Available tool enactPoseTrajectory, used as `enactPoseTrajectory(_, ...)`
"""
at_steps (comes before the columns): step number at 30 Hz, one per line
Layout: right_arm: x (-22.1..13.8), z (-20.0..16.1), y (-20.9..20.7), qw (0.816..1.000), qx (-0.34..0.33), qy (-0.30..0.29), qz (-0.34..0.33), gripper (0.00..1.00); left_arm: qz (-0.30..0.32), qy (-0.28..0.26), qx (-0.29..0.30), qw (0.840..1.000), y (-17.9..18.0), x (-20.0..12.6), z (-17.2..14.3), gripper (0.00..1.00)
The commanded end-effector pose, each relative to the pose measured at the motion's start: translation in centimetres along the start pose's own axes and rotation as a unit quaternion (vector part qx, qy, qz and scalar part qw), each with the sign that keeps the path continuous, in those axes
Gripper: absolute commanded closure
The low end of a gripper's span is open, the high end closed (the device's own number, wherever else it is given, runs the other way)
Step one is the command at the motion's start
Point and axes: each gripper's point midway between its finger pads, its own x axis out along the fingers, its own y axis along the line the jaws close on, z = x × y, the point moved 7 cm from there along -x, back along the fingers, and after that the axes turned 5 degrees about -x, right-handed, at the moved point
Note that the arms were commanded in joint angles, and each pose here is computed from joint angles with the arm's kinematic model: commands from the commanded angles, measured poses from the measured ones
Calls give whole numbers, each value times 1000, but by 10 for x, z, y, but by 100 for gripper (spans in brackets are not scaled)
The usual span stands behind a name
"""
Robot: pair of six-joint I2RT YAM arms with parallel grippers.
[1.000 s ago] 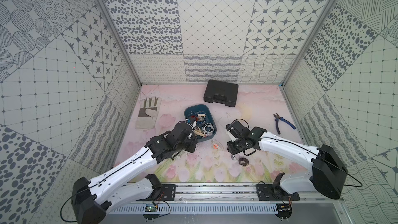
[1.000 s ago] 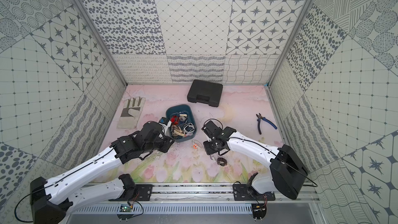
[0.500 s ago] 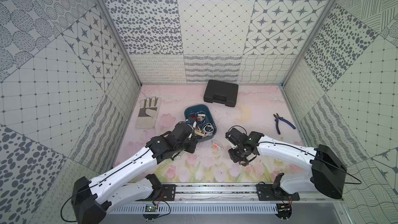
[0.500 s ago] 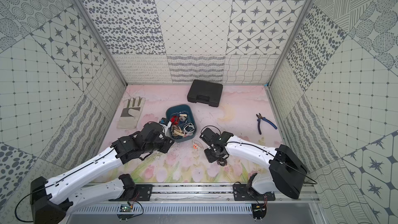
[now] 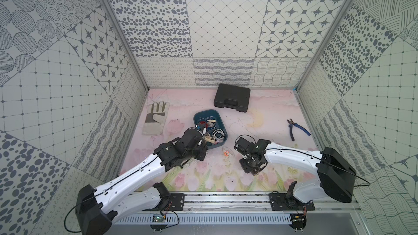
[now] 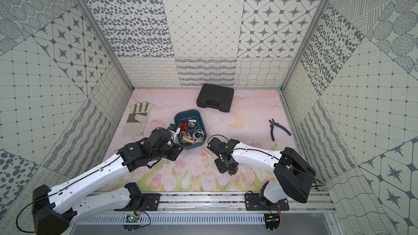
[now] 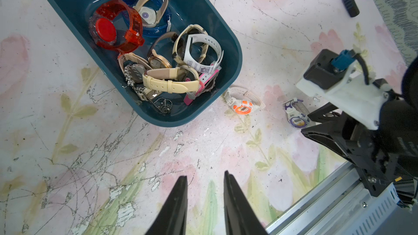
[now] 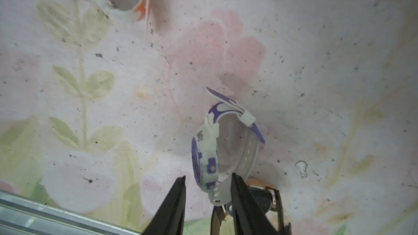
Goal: Put the watch into the storage box
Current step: Adjust the watch at the center of the board.
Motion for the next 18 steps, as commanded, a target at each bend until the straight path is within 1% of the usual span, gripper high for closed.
enactPoseTrajectory(1,-2,3,4,1000,-4,-4,-2,62,-12,-20,2,1000,-4,1,6,68)
enactPoseTrajectory(11,3,18,20,999,-17,-19,35,62,-12,-19,3,1000,-3,1,6,68)
enactPoseTrajectory(14,5,27,24,999,-20,-23,39,62,-12,-18,3,1000,-3,2,5,67)
enactPoseTrajectory(18,3,41,34,997,-24,-40,64,62,-12,-17,4,1000,-3,3,4,68)
